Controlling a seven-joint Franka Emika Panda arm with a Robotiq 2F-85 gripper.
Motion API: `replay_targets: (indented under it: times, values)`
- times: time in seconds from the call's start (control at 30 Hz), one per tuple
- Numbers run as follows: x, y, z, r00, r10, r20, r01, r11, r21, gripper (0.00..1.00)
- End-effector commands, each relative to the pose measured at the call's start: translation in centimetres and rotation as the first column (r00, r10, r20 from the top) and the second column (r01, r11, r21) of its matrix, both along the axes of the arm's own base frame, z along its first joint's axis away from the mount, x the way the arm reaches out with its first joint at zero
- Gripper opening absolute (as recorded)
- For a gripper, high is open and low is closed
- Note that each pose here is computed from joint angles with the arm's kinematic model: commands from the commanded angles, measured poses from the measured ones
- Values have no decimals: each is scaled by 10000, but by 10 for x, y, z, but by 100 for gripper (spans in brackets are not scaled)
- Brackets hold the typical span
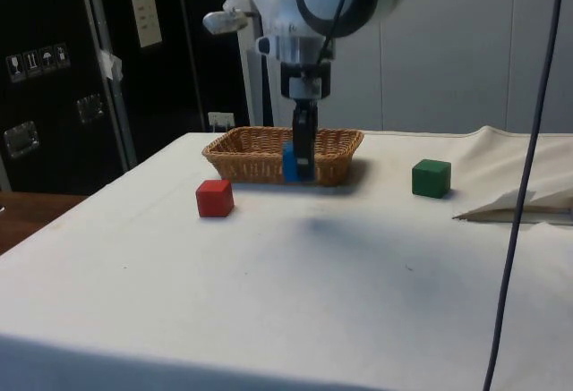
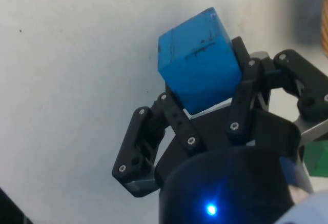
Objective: Pick up exactly two blocks and place them into the basket.
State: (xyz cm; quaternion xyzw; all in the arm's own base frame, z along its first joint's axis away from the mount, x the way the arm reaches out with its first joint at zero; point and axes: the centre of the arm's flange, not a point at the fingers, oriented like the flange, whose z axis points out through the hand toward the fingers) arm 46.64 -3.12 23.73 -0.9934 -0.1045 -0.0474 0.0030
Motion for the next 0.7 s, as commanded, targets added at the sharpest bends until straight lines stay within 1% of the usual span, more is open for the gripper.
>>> replay_targets:
  times: [0.0,0.03,0.17,0.2,0.23,0.27,0.4,0.5,0.53,0.57,0.67]
  values:
    - [0,-6,4,10000,-29,-51,29,10000,-55,3]
    - [0,-10,11,10000,-61,-47,61,10000,-15,3]
    - [2,-20,24,9999,-144,-58,144,9999,45,3]
    - [3,-26,31,9998,-184,-73,185,9998,76,3]
    - [2,-21,29,9999,-166,-4,166,9998,139,3]
    - [3,-28,33,9997,-205,-95,205,9998,87,3]
    - [4,-38,40,9995,-298,-104,299,9995,126,3]
    - [3,-47,41,9992,-393,-101,395,9991,148,3]
    - [3,-44,41,9992,-379,-81,381,9991,168,3]
    - [3,-52,41,9989,-448,-104,449,9989,147,3]
    - [2,-60,41,9986,-530,-84,531,9985,144,3]
